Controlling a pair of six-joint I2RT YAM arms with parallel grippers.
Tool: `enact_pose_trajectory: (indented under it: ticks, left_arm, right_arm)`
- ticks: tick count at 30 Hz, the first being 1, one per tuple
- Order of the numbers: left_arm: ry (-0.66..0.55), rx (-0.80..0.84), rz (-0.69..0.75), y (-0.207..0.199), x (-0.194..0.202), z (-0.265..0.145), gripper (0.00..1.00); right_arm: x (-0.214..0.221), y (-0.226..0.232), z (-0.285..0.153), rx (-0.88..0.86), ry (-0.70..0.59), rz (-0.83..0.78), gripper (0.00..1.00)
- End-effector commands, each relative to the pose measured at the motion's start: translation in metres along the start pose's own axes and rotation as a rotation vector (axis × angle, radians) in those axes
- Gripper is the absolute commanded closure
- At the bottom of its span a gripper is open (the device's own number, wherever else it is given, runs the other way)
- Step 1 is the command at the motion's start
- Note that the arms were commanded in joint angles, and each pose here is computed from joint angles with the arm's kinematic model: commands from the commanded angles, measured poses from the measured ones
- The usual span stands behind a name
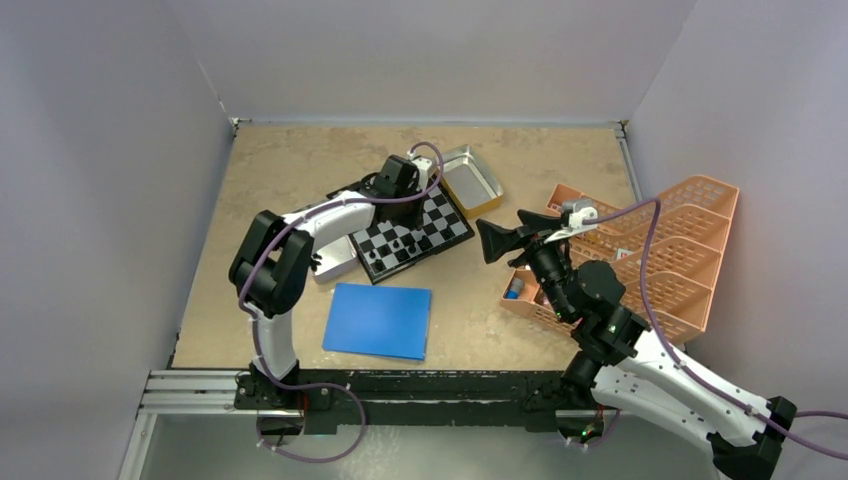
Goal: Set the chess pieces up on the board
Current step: Place the chess piece on the chessboard.
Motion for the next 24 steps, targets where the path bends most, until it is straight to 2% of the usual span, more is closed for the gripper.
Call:
enact_pose_trajectory:
  ticks: [1, 24]
  left_arm:
    - [-0.033, 0.018, 0.037, -0.0027, -0.0085, 0.0006, 1.00]
    - [0.007, 0.027, 0.049, -0.0032, 0.0000, 0.0046, 0.94]
  right_arm:
    - [-0.0122, 0.0085, 0.0012, -0.028, -0.039, 0.027, 0.01]
    - [-0.0066, 0.0109, 0.0052, -0.050, -0.020, 0.019, 0.01]
Point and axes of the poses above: each gripper's point midway between its finger pads, its own z axis out along the fingers, its own y axis along the line the jaws close on, x = y × z, the point moved 7 cm from there along -z, back along the fingers, and after that the axes turned 15 degrees about z, right-handed, at the moved point
